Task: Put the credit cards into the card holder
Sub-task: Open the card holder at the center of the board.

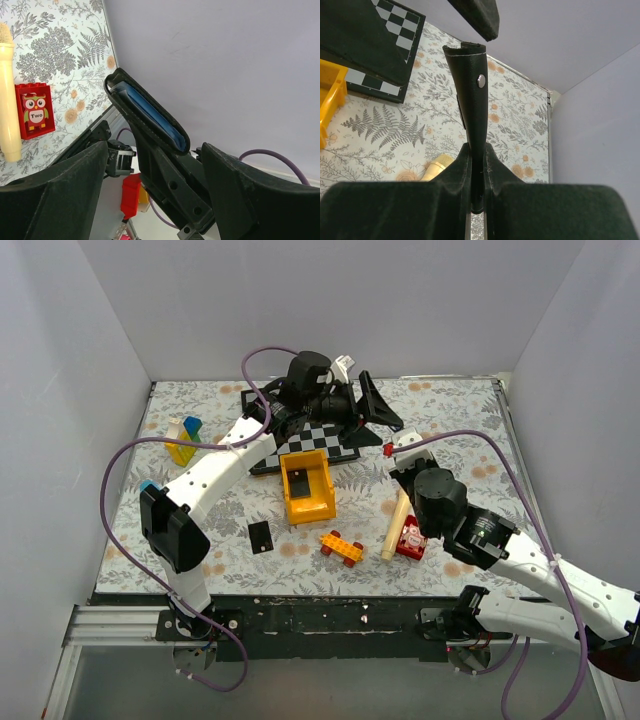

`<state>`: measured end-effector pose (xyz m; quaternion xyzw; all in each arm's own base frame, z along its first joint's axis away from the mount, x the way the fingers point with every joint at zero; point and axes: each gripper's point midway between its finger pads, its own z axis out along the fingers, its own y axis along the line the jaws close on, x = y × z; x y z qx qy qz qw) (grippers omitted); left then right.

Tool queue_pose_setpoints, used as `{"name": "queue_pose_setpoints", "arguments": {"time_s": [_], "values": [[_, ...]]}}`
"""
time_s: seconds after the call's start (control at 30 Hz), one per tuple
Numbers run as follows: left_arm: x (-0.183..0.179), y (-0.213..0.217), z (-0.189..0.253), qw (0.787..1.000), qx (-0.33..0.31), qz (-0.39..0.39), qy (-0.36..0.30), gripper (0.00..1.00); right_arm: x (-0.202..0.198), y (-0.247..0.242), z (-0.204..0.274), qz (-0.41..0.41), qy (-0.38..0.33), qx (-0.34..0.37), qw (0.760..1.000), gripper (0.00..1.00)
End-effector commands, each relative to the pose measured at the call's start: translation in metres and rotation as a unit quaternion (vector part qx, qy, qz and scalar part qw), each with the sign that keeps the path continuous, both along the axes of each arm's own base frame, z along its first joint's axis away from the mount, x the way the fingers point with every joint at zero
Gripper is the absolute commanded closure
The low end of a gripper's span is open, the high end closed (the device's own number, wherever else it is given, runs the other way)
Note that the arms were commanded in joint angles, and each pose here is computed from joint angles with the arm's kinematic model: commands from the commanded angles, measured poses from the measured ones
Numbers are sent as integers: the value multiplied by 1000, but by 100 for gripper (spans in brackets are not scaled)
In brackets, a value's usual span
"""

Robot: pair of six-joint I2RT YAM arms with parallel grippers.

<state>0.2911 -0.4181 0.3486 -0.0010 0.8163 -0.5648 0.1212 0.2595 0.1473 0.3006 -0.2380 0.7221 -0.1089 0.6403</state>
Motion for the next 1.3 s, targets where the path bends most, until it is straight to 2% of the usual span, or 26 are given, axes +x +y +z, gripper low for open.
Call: {"name": "queue_pose_setpoints", "arguments": {"time_s": [0.0, 0.17, 0.43, 0.57, 0.67, 0.73, 0.87, 0.93, 1.03, 1.07, 1.13, 1.27], "values": [[-9, 11, 21, 1000, -15, -3, -7, 24, 0, -4, 19, -13, -31, 40, 999, 99], [-8, 4, 18, 1000, -25, -16, 10, 23, -4, 9, 19, 28, -20, 60, 998, 99], [-14, -6, 15, 999, -25, -28, 14, 22, -6, 23, 23, 50, -21, 62, 997, 99], [-14, -7, 13, 999, -26, -30, 16, 27, -8, 23, 26, 53, -26, 65, 996, 99], [-14, -9, 10, 999, -29, -36, 20, 37, -9, 23, 27, 54, -28, 68, 996, 99], [-15, -10, 11, 998, -36, -42, 22, 47, -9, 23, 27, 56, -28, 68, 996, 99], [-16, -13, 8, 997, -42, -48, 32, 74, -10, 22, 28, 54, -31, 70, 996, 99], [-16, -14, 6, 997, -43, -49, 32, 80, -10, 22, 29, 54, -32, 72, 995, 99], [-16, -14, 6, 997, -44, -50, 31, 96, -12, 23, 30, 62, -33, 75, 995, 99], [-16, -14, 6, 997, -45, -50, 29, 100, -13, 23, 30, 64, -33, 79, 994, 97], [-16, -13, 8, 997, -47, -50, 24, 100, -15, 23, 30, 70, -33, 91, 993, 89], [-13, -12, 7, 998, -45, -41, 12, 100, -21, 23, 33, 84, -35, 123, 988, 60]]}}
